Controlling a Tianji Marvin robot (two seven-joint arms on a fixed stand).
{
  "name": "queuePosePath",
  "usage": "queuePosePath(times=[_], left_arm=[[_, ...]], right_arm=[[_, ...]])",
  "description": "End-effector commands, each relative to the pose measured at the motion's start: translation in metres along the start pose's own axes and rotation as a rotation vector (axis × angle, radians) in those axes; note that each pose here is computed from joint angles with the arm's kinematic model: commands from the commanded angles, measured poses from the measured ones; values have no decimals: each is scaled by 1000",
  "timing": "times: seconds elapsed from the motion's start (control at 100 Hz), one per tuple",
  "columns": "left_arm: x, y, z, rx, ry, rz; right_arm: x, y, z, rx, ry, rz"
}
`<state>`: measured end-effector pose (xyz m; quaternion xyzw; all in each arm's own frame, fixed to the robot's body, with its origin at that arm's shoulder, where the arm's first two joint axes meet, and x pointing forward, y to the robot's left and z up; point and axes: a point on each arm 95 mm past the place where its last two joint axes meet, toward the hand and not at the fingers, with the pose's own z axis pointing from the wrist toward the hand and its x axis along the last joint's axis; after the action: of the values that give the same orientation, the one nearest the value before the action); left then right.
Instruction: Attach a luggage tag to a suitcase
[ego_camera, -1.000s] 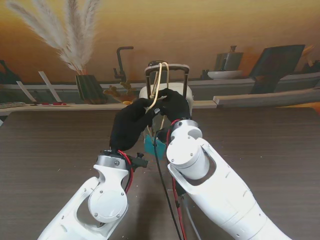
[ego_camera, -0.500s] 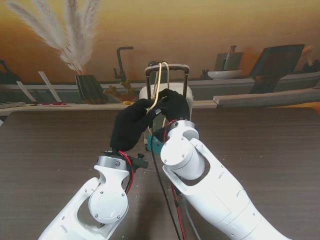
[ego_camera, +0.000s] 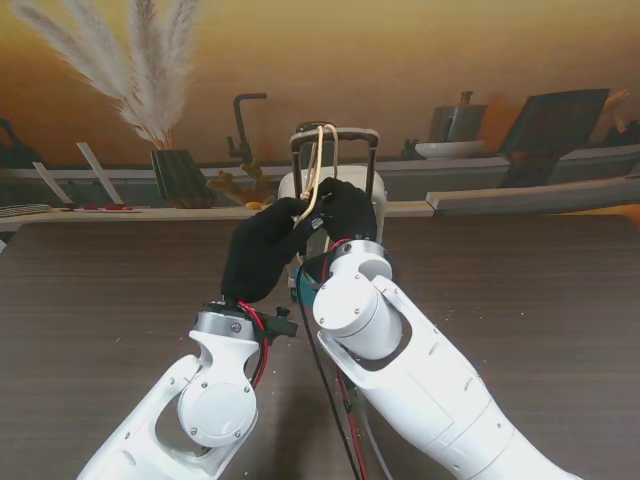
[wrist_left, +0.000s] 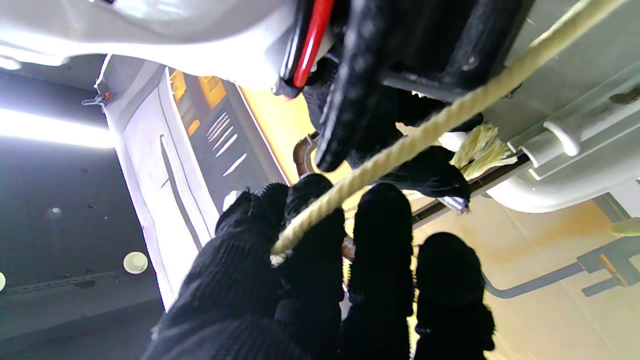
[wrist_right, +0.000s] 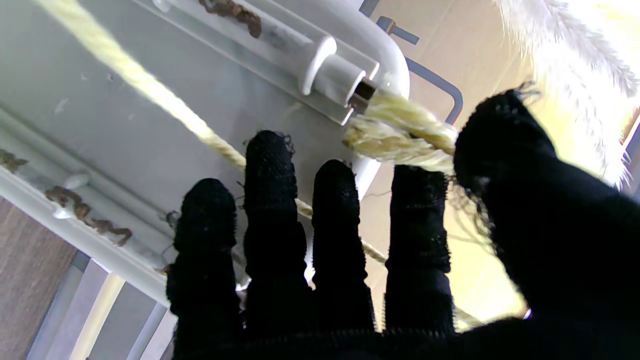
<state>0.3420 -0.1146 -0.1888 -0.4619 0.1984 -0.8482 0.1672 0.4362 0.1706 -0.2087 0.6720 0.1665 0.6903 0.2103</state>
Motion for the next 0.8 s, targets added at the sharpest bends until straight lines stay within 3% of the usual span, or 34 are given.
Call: queuePosePath(times=[0.0, 0.5, 0.79], left_arm=[[4, -1, 1, -5, 10, -2], [-2, -5, 2, 15, -27, 10], [-18, -3, 3, -20, -98, 52]], right_arm=[[4, -1, 0, 8, 4, 19], [-1, 21, -13, 25, 37, 73], [-9, 30, -15, 64, 41, 66]])
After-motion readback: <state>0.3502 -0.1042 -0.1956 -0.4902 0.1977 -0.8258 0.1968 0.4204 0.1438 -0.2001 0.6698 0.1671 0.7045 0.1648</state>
